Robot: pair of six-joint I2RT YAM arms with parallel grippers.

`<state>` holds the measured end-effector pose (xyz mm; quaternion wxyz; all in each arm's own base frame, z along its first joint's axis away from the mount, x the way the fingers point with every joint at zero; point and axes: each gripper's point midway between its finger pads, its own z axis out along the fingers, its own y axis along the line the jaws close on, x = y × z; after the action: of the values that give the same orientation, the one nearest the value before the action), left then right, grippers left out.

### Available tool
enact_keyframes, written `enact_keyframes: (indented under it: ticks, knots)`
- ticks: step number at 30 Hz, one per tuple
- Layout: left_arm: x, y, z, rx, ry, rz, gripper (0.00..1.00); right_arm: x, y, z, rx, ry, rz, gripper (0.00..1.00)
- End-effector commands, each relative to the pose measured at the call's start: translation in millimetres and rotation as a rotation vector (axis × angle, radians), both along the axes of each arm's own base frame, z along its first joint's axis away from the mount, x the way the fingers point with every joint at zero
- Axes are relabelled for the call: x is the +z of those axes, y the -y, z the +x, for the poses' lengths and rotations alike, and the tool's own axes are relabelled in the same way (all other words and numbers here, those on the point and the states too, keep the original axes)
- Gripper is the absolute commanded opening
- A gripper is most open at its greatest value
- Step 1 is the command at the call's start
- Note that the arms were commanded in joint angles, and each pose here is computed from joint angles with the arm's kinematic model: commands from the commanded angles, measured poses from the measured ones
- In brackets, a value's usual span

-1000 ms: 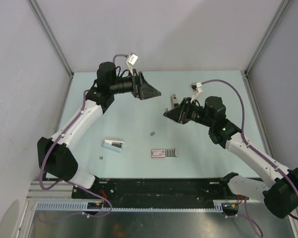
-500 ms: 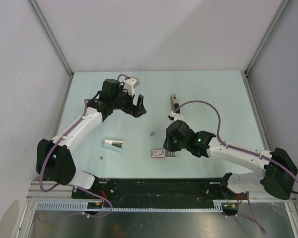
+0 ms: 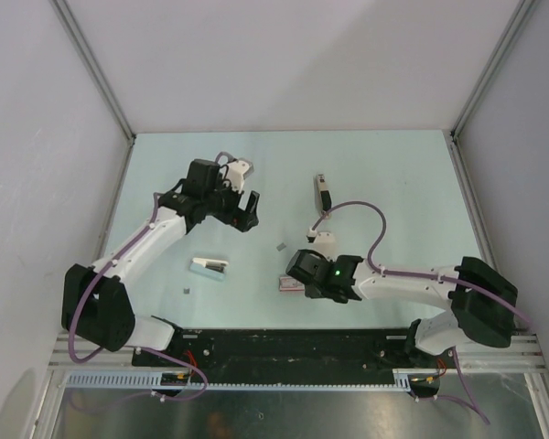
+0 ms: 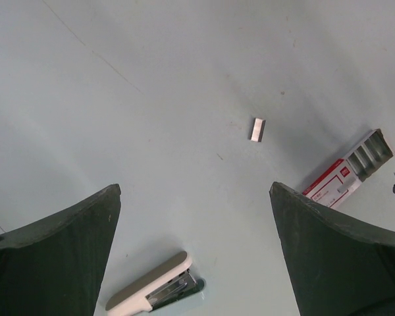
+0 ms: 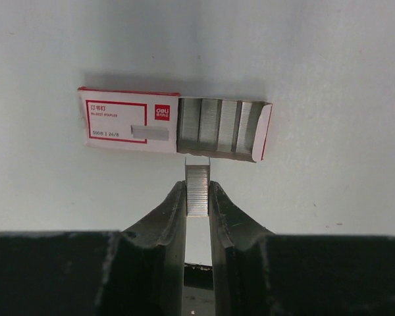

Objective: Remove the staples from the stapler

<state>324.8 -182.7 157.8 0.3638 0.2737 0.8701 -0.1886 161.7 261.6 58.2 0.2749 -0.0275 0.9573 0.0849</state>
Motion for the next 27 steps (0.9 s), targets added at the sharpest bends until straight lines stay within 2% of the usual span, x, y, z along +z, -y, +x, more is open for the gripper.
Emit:
enact_keyframes:
  ticks: [1,27]
  knots:
    - [13.3,-1.8,-6.4,-0.045,0.041,-0.011,1.00,12.0,-4.8,16.1,-0.080,0.071,-0.003,0.00]
    - [25.0,2.1,-10.9,-0.060,0.048,-0.042,0.99,-14.5,-14.2,17.0,-0.044,-0.014,-0.053,0.00]
